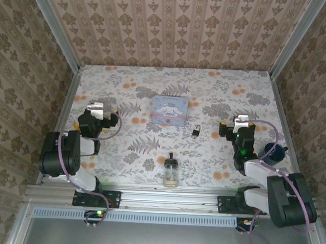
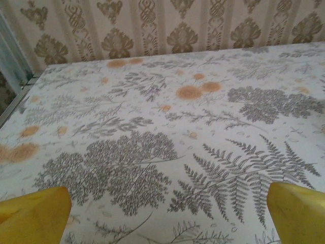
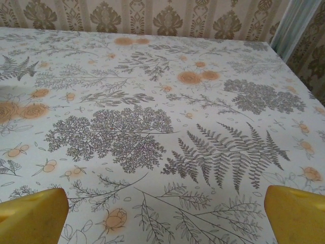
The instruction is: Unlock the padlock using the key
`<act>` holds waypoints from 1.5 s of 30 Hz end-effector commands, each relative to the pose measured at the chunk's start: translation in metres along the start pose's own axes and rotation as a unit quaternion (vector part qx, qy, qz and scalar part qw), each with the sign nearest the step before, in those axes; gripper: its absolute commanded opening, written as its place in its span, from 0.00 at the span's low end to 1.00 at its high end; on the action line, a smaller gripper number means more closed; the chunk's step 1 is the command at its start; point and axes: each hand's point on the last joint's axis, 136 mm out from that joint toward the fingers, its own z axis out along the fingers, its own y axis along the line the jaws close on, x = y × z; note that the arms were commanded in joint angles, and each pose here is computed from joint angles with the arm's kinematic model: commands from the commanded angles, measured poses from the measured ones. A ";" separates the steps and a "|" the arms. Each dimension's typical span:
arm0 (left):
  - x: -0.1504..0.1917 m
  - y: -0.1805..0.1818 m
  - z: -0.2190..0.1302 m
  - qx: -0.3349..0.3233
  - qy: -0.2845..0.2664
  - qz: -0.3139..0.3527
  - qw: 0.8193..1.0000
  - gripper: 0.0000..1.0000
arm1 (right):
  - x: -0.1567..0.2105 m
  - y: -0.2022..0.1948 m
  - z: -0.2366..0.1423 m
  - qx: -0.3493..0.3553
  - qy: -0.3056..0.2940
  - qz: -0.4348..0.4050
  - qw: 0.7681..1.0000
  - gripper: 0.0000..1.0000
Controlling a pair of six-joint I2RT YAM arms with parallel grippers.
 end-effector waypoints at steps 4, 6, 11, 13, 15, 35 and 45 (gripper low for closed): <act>0.010 -0.003 -0.001 0.013 0.023 -0.004 1.000 1.00 | -0.028 0.007 0.015 -0.036 -0.038 0.021 0.998 1.00; 0.012 0.003 -0.002 -0.008 0.026 -0.010 1.000 1.00 | -0.025 0.009 0.016 -0.044 -0.054 0.032 0.997 1.00; 0.011 0.004 -0.001 -0.013 0.027 -0.008 1.000 1.00 | -0.004 0.013 0.035 -0.048 -0.041 0.034 0.997 1.00; 0.011 0.004 -0.001 -0.014 0.027 -0.009 1.000 1.00 | -0.007 0.014 0.044 -0.051 -0.025 0.034 0.998 1.00; 0.011 0.003 -0.001 -0.012 0.027 -0.008 1.000 1.00 | -0.002 0.012 0.057 -0.057 0.016 0.044 0.997 1.00; 0.012 0.000 0.000 -0.007 0.031 -0.001 0.999 1.00 | -0.002 0.016 0.056 -0.073 0.019 0.042 0.996 1.00; 0.011 0.003 -0.003 -0.018 0.023 -0.003 1.000 1.00 | -0.002 0.016 0.056 -0.073 0.018 0.042 0.996 1.00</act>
